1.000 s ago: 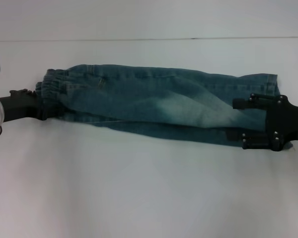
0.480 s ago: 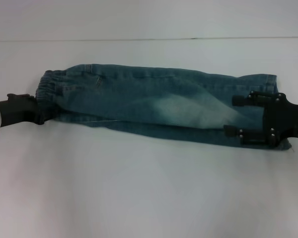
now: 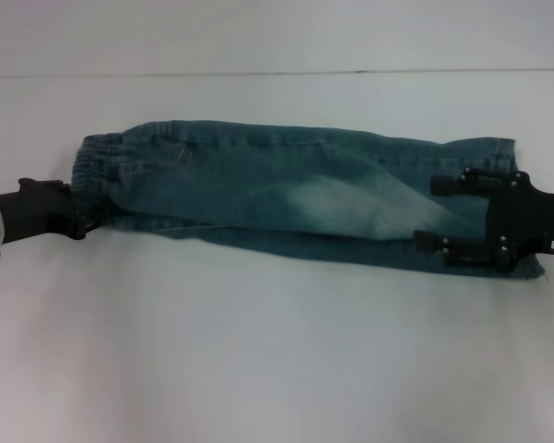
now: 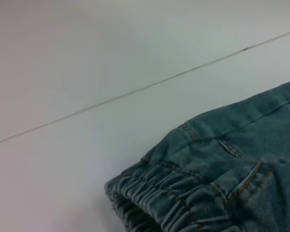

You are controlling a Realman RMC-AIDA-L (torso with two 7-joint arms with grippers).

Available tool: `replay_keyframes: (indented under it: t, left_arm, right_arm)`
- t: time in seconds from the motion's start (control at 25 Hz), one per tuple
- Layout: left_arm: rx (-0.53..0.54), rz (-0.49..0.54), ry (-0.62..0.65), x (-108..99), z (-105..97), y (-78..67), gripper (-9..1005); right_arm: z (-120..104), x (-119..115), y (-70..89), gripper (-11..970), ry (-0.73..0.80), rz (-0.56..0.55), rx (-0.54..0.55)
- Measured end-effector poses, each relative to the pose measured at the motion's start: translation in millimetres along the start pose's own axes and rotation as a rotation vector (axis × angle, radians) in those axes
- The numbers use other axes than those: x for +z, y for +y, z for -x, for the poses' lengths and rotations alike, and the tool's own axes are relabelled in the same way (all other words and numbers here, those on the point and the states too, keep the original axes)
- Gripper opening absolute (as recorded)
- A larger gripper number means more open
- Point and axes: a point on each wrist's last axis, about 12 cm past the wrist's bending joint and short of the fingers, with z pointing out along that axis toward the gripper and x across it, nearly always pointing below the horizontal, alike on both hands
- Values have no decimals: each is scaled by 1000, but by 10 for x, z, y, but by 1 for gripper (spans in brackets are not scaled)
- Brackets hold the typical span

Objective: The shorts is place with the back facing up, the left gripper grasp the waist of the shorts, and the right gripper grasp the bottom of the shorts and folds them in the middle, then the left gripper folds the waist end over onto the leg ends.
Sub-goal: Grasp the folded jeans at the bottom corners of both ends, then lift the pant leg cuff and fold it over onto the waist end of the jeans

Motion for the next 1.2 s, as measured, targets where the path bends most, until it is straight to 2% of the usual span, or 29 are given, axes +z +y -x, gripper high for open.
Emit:
replay_keyframes:
  t: [0.32,0.64,1.08,1.2]
  left_arm:
    - [-2,-16,-27,-41,34,-13,418]
    - [-2,-19,-33,-42,46,-22,144]
    - [9,-56,-51,-70,103,-45,106]
    - [12,-86,-69,-101,140,-65,105]
  right_arm:
    - [-20,9,8,840,3,-11,-5]
    - [-23,9,7,838,3,-14,-6]
    - [-20,40,-1,832,8,-15,-6]
    - [-28,49,-14,726,13,-28,-6]
